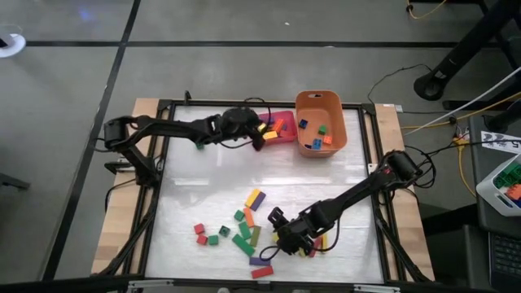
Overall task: Sort blocks by size
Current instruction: Put the large yellow block into the pink bin
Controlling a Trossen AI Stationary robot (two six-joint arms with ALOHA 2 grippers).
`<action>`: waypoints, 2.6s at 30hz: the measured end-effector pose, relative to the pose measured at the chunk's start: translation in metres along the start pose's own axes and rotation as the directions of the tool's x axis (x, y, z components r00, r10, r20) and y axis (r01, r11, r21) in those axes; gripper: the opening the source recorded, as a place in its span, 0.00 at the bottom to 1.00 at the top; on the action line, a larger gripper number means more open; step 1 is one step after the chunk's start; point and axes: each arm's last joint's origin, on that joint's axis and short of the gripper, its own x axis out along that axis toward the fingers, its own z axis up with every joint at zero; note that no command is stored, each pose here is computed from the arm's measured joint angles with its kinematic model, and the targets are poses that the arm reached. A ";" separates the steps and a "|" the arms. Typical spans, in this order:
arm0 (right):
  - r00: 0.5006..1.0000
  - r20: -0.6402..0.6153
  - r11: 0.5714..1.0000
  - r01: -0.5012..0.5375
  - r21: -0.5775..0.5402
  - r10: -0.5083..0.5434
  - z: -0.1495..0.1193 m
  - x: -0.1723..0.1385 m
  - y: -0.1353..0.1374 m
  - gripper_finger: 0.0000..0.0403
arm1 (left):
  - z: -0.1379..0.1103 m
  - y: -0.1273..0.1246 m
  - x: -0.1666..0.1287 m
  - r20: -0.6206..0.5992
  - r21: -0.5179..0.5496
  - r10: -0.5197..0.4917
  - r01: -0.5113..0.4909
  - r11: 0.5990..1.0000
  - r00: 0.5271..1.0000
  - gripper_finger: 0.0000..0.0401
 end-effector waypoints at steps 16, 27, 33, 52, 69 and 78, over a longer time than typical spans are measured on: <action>0.991 -0.046 0.988 -0.121 0.092 0.126 -0.028 0.035 -0.025 0.41 | -0.016 -0.051 -0.104 -0.323 0.147 -0.121 0.176 0.973 0.938 0.42; 0.988 -0.133 0.997 0.071 -0.040 -0.076 -0.042 0.018 -0.079 0.21 | -0.063 -0.086 -0.151 -0.514 0.080 -0.149 0.220 0.972 0.845 0.42; 0.935 -0.272 0.973 0.210 -0.093 -0.228 -0.059 -0.007 -0.136 0.27 | -0.069 -0.094 -0.160 -0.503 0.073 -0.131 0.193 0.978 0.854 0.42; 0.721 -0.586 0.867 0.495 0.060 -0.371 -0.194 -0.078 -0.264 0.30 | -0.072 -0.087 -0.162 -0.469 0.124 0.017 0.046 0.991 0.883 0.42; 0.795 -0.513 0.867 0.466 0.176 -0.324 -0.213 -0.084 -0.272 0.30 | -0.048 0.012 -0.117 -0.576 0.191 0.323 -0.261 0.946 0.751 0.42; 0.806 -0.502 0.871 0.455 0.184 -0.315 -0.213 -0.084 -0.271 0.39 | -0.038 0.075 -0.105 -0.636 0.145 0.355 -0.347 0.927 0.685 0.42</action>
